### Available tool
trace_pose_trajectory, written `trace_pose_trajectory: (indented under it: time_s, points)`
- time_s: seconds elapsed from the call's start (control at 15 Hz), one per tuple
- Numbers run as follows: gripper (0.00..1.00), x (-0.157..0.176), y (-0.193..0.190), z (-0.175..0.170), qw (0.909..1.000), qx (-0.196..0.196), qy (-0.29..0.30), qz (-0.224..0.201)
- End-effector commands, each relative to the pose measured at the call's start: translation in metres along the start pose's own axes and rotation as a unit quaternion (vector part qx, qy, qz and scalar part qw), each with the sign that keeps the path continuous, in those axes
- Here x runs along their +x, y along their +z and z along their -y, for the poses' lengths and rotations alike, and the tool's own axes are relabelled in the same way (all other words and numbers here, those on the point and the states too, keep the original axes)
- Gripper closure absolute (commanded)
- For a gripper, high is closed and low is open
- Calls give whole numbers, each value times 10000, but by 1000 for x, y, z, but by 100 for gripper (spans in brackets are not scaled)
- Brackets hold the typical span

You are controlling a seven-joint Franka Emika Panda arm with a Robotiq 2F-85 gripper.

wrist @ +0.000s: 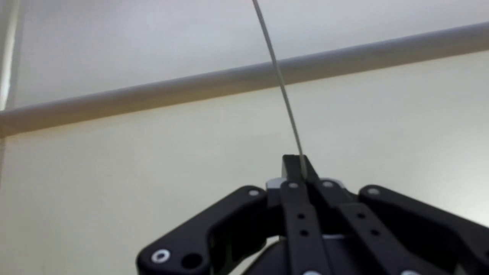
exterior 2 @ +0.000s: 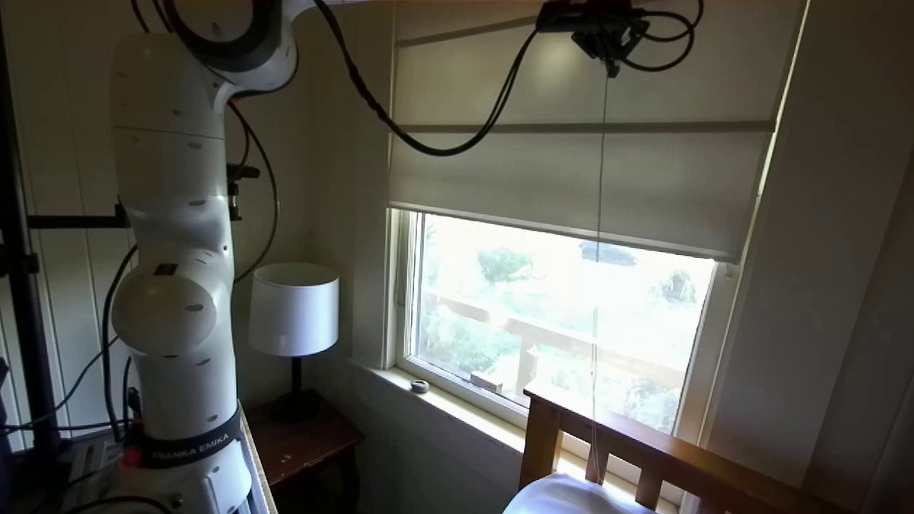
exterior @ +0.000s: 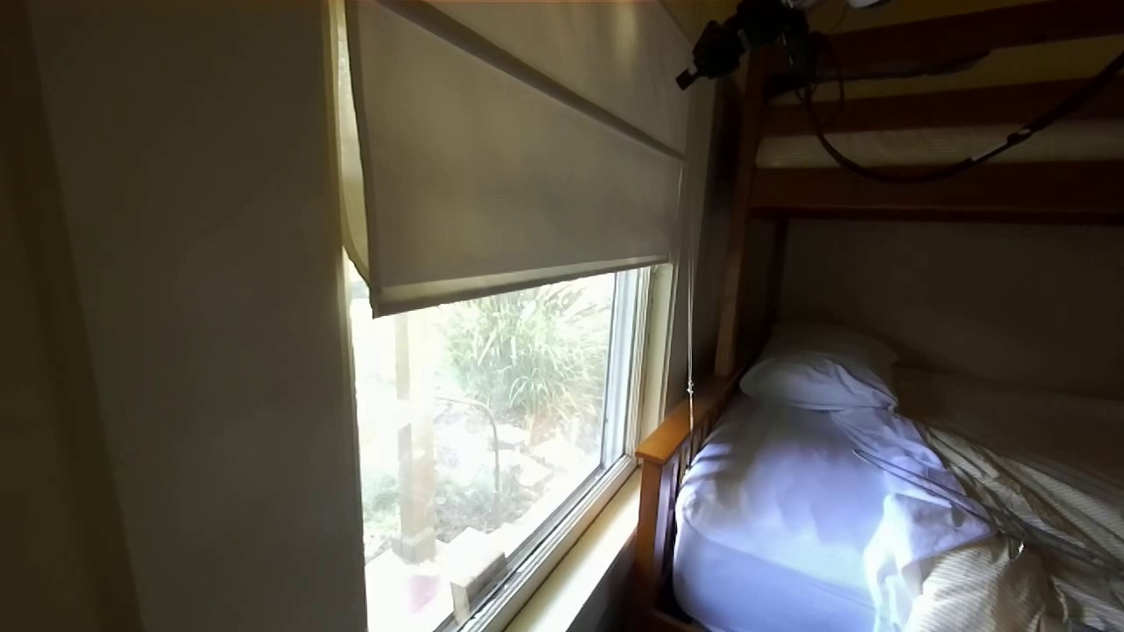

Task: Close the blinds.

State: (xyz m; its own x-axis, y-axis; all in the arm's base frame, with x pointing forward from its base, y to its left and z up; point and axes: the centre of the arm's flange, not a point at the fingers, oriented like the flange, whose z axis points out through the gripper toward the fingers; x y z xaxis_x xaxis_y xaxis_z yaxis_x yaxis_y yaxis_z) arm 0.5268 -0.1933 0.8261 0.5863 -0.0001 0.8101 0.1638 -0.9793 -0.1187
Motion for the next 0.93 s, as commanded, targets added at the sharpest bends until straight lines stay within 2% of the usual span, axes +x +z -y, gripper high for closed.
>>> trace_pose_trajectory:
  time_s: [0.0,0.27,0.4,0.67,0.87]
  points:
    - [100,-45,-3,63,9995,301,-11,118]
    - [100,-51,-5,113,9992,284,213,-206]
    - [100,-61,1,131,9978,400,365,-378]
    - [100,-83,6,142,9951,616,586,-501]
    - [100,-93,4,144,9910,798,765,-761]
